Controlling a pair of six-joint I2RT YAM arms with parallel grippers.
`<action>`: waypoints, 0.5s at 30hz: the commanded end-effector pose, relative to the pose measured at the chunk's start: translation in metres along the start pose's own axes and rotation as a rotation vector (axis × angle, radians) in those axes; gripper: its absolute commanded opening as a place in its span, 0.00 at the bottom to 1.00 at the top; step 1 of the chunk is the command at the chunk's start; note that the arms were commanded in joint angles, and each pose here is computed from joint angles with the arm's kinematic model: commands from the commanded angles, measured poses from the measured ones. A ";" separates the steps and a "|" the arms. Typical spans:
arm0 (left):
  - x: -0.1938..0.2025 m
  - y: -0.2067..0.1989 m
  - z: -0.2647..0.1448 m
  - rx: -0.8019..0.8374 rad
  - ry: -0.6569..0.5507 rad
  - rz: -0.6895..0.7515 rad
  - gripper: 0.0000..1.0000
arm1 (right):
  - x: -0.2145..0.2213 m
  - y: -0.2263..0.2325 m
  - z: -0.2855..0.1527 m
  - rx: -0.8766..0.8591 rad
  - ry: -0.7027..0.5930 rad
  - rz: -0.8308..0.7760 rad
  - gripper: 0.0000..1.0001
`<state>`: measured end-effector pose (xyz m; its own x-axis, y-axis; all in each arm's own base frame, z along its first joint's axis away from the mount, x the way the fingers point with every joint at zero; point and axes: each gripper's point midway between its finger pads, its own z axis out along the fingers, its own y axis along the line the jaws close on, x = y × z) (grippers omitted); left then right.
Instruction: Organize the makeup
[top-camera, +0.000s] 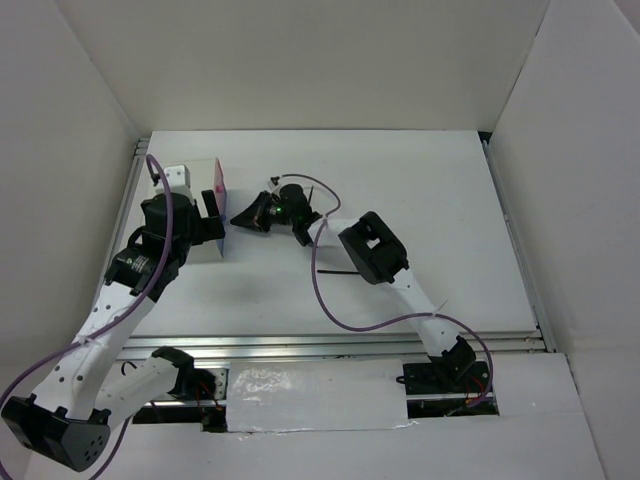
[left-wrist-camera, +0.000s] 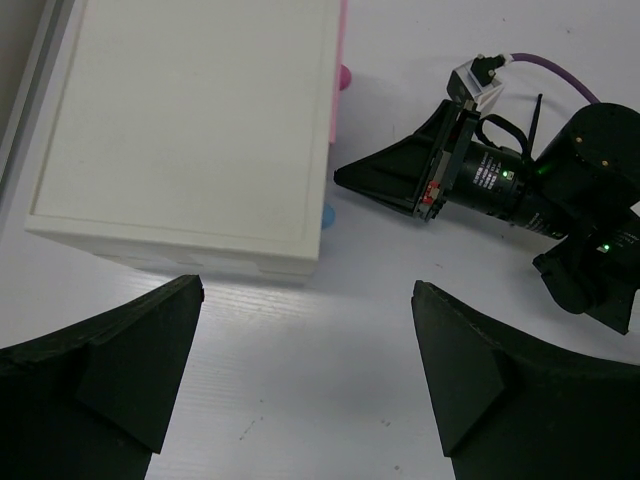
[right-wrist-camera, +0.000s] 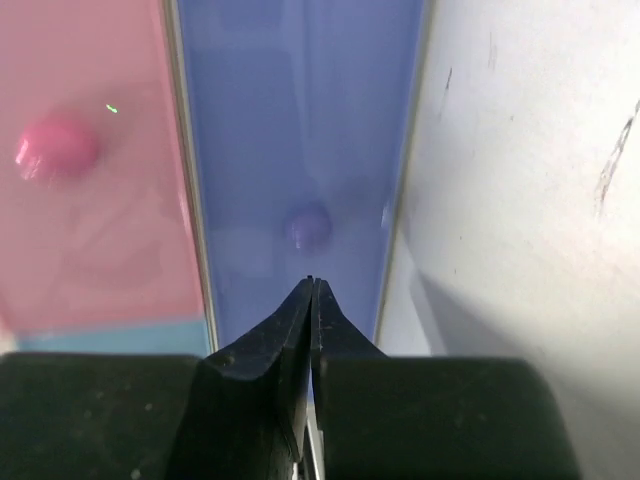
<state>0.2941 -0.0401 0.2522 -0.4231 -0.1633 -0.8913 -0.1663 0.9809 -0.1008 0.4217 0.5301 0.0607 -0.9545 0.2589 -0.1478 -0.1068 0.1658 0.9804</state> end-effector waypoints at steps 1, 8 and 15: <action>-0.018 -0.005 -0.001 0.024 -0.054 -0.009 0.99 | -0.005 0.026 0.005 -0.083 -0.024 -0.043 0.07; -0.017 -0.006 0.000 0.024 -0.047 -0.006 0.99 | -0.014 0.037 -0.014 -0.102 -0.054 -0.067 0.07; -0.017 0.000 0.000 -0.009 -0.051 -0.011 1.00 | -0.018 0.034 -0.007 -0.066 -0.041 -0.083 0.38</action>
<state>0.2953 -0.0411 0.2492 -0.4332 -0.1597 -0.8871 -0.1640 0.9817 -0.0966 0.4242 0.5192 0.0500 -0.9469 0.2787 -0.1603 -0.1152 0.1714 0.9784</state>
